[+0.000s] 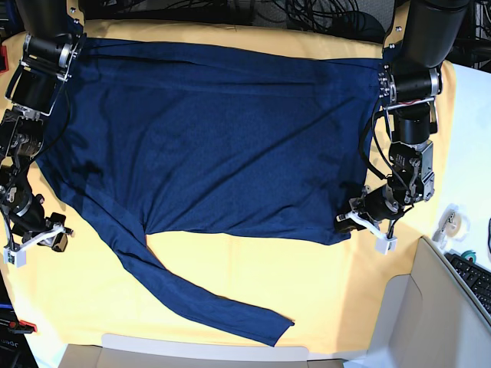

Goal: Fold the T-shirt properly
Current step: 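Grasp the shirt's side edges with both grippers at mid-body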

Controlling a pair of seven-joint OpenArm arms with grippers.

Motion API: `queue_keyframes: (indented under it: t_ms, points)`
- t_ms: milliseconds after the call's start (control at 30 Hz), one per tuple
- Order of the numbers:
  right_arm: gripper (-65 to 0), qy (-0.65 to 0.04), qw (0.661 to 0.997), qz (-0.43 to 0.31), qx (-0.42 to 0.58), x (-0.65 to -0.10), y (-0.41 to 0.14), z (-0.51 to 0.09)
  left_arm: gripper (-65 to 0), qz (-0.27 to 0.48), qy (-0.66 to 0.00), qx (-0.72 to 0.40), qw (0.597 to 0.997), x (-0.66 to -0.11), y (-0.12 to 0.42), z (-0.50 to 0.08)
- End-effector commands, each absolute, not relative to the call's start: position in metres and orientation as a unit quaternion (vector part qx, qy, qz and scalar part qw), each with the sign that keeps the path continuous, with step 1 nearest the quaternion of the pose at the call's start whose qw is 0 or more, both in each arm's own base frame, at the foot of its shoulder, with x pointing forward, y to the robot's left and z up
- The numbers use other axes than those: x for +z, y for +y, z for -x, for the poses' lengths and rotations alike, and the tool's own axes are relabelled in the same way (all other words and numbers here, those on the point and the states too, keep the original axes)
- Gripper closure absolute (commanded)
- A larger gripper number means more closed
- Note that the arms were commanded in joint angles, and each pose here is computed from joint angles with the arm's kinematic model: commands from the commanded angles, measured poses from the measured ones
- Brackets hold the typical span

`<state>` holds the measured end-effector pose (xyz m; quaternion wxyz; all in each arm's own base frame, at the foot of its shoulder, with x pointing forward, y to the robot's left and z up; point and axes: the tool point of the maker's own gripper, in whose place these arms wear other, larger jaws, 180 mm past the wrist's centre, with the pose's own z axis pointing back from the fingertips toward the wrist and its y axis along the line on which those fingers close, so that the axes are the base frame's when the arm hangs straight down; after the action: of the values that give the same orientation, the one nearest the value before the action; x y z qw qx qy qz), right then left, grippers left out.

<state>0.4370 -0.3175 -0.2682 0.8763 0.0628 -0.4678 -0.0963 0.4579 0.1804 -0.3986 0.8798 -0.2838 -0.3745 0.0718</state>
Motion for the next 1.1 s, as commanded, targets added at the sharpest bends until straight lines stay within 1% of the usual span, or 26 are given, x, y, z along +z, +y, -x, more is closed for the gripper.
queue_keyframes:
  t_ms: [0, 67, 233, 300, 367, 433, 567, 900, 1067]
  points:
    - [-24.9, -0.498, 0.860, -0.056, -0.099, -0.242, -0.331, -0.449, 0.0, 0.285, -0.406, 0.065, 0.866, -0.374, 0.185, -0.476]
    - [-24.9, -0.480, 0.869, -0.059, -0.102, -0.252, -0.340, -0.451, 0.0, 0.285, -0.406, 0.065, 0.866, -0.374, 0.185, -0.476]
    - [-25.2, -0.430, 0.894, -0.099, -0.083, -0.293, -0.336, -0.452, 0.0, 0.286, -0.405, 0.065, 0.866, -0.375, 0.184, -0.475]
    - [-28.2, -0.421, 0.899, -0.093, -0.084, -0.304, -0.339, -0.449, 0.0, 0.286, -0.405, 0.065, 0.866, -0.375, 0.184, -0.475]
    - [-32.5, -0.412, 0.905, -0.072, -0.080, -0.314, -0.343, -0.448, 0.0, 0.286, -0.405, 0.065, 0.866, -0.375, 0.184, -0.475]
    - [-35.1, -0.406, 0.910, -0.051, -0.070, -0.325, -0.340, -0.447, 0.0, 0.286, -0.405, 0.065, 0.866, -0.375, 0.184, -0.475]
    - [-35.2, -0.390, 0.920, -0.018, -0.046, -0.339, -0.335, -0.446, 0.0, 0.286, -0.404, 0.065, 0.866, -0.376, 0.184, -0.474]
    - [-35.4, -0.385, 0.922, -0.037, -0.030, -0.348, -0.315, -0.447, 0.0, 0.290, -0.403, 0.065, 0.866, -0.376, 0.179, -0.475]
    - [-35.4, -0.355, 0.933, -0.059, -0.020, -0.372, -0.307, -0.436, 0.0, 0.291, -0.402, 0.065, 0.866, -0.377, 0.178, -0.474]
